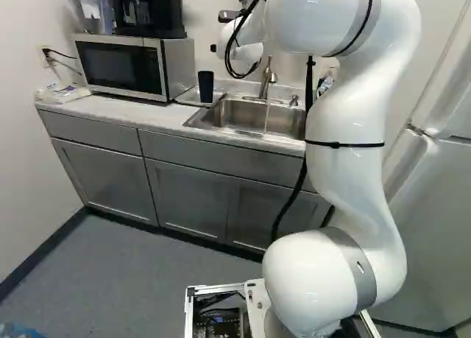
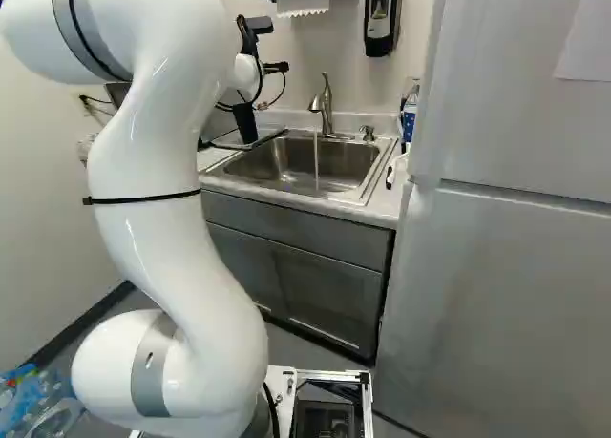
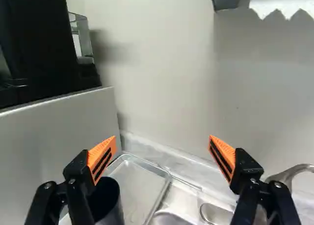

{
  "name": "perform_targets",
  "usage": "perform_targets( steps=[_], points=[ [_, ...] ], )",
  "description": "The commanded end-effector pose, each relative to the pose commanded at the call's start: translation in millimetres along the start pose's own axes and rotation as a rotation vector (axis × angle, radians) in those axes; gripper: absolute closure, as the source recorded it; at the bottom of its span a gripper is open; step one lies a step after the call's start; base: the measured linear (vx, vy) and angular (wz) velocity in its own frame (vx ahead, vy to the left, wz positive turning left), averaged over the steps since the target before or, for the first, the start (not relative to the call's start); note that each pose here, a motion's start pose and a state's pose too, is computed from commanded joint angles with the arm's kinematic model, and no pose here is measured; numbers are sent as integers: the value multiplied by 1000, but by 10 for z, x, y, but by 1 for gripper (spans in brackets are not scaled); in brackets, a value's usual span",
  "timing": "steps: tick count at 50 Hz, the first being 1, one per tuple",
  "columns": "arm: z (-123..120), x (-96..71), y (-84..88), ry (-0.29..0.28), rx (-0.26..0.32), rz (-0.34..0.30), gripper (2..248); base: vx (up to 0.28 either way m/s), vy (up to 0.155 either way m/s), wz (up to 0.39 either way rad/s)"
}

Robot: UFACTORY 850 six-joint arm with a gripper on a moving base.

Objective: Rinse the cup and place it in the tray

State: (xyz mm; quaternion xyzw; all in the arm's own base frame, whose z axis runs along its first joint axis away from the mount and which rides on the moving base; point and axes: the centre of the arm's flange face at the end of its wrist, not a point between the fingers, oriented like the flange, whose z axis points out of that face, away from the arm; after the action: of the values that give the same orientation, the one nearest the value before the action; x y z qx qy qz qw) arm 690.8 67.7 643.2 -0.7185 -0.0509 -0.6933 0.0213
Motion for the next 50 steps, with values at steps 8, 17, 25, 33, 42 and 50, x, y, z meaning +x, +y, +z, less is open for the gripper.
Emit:
perform_targets(
  steps=[8,17,25,33,42,50],
  points=[
    [-18,8,130,1,-19,1,3,0,0,0],
    [-41,85,279,13,-40,1,3,0,0,0],
    [-61,163,412,23,-60,1,3,0,0,0],
    [-81,237,544,26,-79,2,3,0,0,0],
    [-99,278,691,25,-100,2,3,0,0,0],
    [-113,270,820,23,-119,3,3,0,0,0]
  ],
)
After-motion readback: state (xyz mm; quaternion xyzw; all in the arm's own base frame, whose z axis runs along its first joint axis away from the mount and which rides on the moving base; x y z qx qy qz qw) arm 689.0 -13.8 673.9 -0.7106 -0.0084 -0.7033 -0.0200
